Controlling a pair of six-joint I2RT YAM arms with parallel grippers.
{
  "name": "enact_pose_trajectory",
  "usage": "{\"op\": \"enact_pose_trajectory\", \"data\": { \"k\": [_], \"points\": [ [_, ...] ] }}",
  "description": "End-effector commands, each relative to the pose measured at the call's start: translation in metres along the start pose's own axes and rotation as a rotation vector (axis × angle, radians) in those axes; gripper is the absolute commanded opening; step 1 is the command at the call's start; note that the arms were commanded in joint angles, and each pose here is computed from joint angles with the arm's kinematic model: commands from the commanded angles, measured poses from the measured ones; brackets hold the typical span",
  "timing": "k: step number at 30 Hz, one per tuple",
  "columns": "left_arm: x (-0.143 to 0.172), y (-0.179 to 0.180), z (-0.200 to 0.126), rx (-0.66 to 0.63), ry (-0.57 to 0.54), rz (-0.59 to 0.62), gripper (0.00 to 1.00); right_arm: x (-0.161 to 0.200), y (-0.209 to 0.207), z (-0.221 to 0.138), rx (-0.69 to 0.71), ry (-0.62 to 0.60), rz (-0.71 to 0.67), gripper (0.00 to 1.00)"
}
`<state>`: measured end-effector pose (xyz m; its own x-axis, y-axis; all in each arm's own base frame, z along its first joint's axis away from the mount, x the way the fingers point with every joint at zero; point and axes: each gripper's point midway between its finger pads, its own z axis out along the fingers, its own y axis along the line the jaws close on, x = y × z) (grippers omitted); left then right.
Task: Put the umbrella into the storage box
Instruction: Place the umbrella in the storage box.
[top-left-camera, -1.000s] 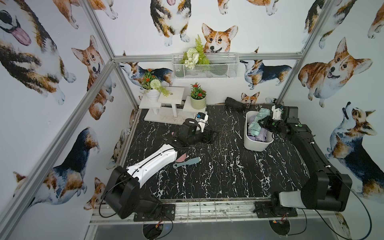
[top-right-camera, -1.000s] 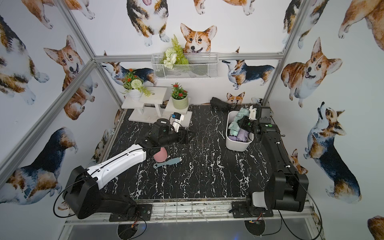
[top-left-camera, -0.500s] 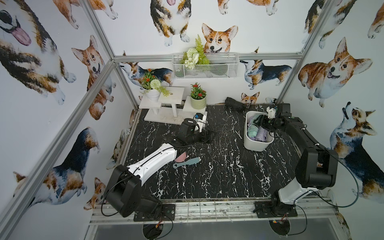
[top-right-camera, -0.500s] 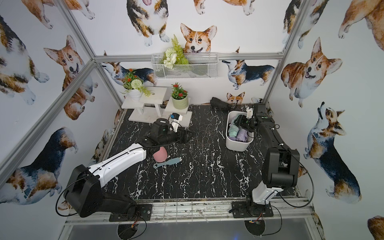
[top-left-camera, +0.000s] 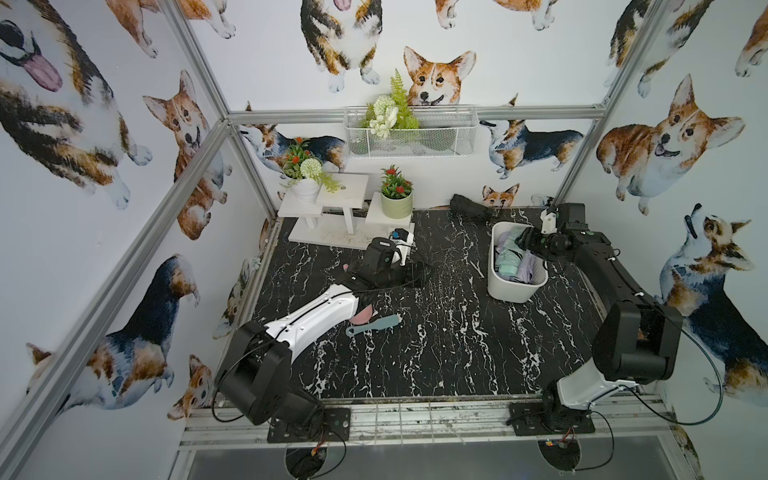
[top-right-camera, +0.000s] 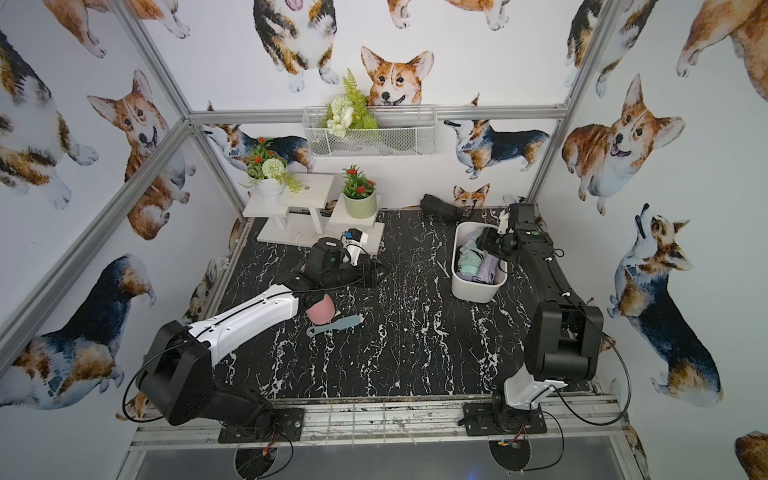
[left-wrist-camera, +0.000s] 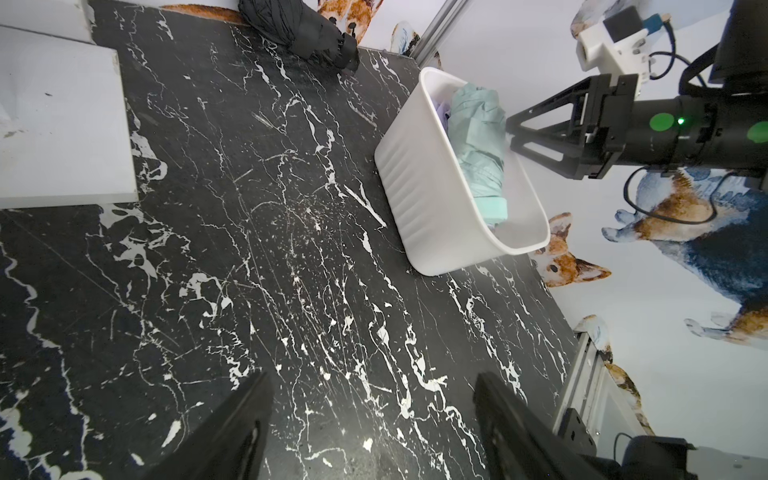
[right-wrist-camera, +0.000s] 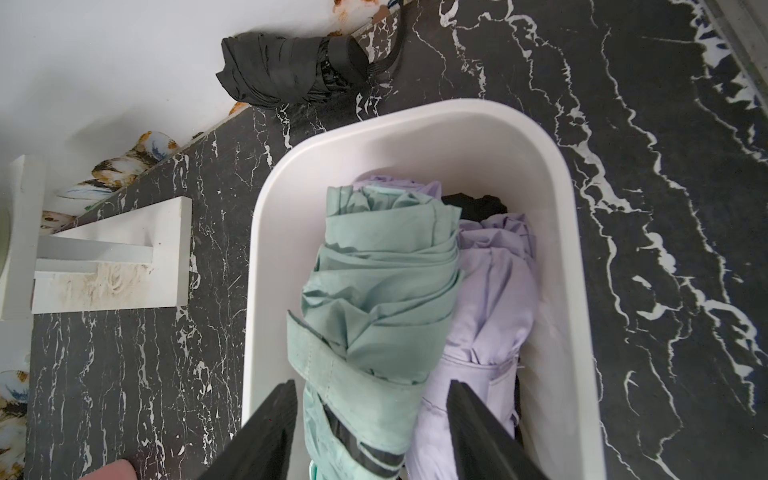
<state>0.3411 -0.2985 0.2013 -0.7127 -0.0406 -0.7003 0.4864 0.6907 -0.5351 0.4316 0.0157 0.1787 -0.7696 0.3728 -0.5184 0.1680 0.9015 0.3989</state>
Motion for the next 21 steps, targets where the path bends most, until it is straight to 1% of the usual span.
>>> {"op": "enact_pose_trajectory", "data": {
  "k": [1,2,7,8,11,15,17,18,21],
  "points": [
    [-0.008,-0.005,0.001,0.024,-0.027,-0.003,0.81,0.002,-0.004,0.007,0.010,0.019,0.040,0.64],
    [-0.007,-0.005,0.001,0.024,-0.026,-0.004,0.81,0.002,-0.004,0.010,0.008,0.023,0.050,0.59],
    [-0.006,-0.003,0.002,0.015,-0.024,-0.002,0.81,0.003,-0.003,0.022,-0.020,0.033,0.096,0.46],
    [-0.006,-0.002,0.002,0.014,-0.022,-0.001,0.81,0.003,-0.001,0.023,-0.028,0.031,0.098,0.42],
    [-0.006,-0.001,0.003,0.012,-0.021,-0.001,0.81,0.000,0.001,0.021,-0.040,0.013,0.098,0.25],
    [-0.005,0.000,0.005,0.012,-0.016,-0.004,0.81,-0.004,0.010,0.010,-0.075,-0.014,0.074,0.12],
    [-0.005,0.000,0.007,0.014,-0.015,-0.007,0.81,-0.006,0.018,0.002,-0.117,-0.030,0.050,0.02],
    [-0.004,0.000,0.008,0.017,-0.013,-0.009,0.81,-0.006,0.021,-0.001,-0.130,-0.035,0.041,0.00],
    [-0.004,0.001,0.009,0.021,-0.010,-0.016,0.81,-0.005,0.034,-0.005,-0.199,-0.033,0.004,0.00]
  ]
}}
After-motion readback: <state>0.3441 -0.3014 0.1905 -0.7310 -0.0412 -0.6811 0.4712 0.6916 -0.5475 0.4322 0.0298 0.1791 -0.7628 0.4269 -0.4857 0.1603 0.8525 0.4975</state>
